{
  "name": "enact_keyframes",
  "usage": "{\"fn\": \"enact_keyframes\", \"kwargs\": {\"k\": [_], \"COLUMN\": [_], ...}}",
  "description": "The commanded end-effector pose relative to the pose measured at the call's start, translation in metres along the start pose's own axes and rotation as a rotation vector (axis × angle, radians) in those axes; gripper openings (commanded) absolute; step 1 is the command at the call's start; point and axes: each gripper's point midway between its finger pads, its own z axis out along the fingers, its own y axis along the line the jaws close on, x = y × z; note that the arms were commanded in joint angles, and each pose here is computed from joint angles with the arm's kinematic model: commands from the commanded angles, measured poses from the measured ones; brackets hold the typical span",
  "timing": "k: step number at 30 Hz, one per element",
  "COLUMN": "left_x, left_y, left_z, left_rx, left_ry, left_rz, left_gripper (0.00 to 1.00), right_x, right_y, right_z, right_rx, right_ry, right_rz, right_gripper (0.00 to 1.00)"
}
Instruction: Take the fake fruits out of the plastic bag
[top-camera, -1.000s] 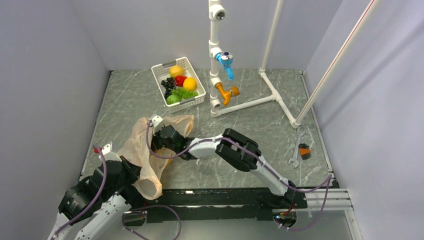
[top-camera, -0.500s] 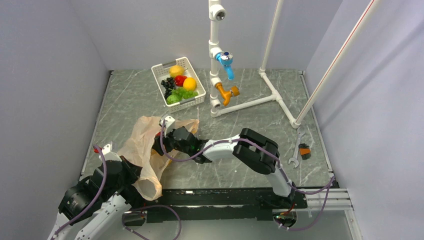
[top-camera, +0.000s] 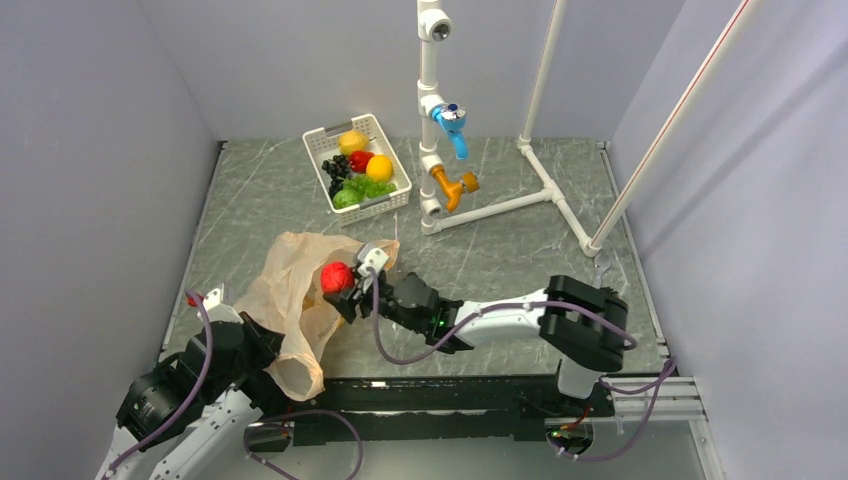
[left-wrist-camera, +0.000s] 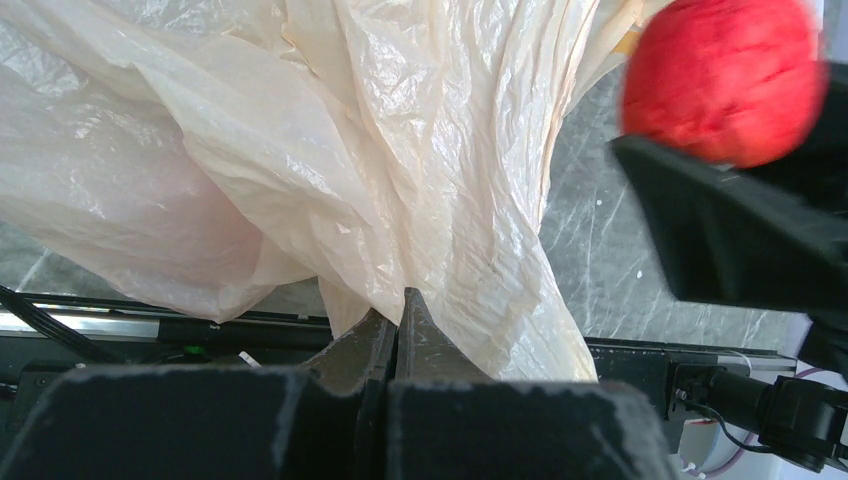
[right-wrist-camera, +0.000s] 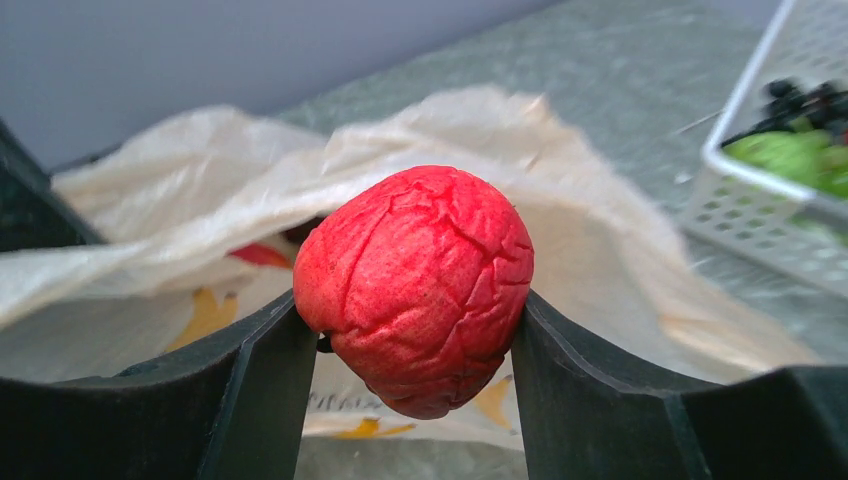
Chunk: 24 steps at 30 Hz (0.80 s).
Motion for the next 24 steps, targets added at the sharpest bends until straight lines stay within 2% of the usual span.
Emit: {"fn": "enact_keyframes", "kwargs": {"k": [1,7,14,24], "left_x": [-0.002,-0.002,-0.002,-0.001], "left_y": [-0.005,-0.003,-0.005,-0.005], "left_z": [0.001,0.001,0.000,0.003], "left_rx": [0.018,0.012,0.021,0.005], "left_ry": [-0.006,-0.007,-0.010,0.004], "left_rz": [0.010,0.007,0.010,0.023], "left_gripper": [0.00,0.00,0.00,0.00], "right_x": [-0.082,-0.110,-0.109,-0.094], "right_y": [-0.029,-0.043,-0.078,-0.144], "right_z": [-0.017,-0.012,0.025,0.097], "right_rx": [0.147,0.244,0.420,0.395], "right_ry": [-0.230,-0.242,-0.123,0.036], "right_rz": [-0.020,-0.095,-0.243,-0.186], "right_gripper": [0.00,0.00,0.00,0.00]}}
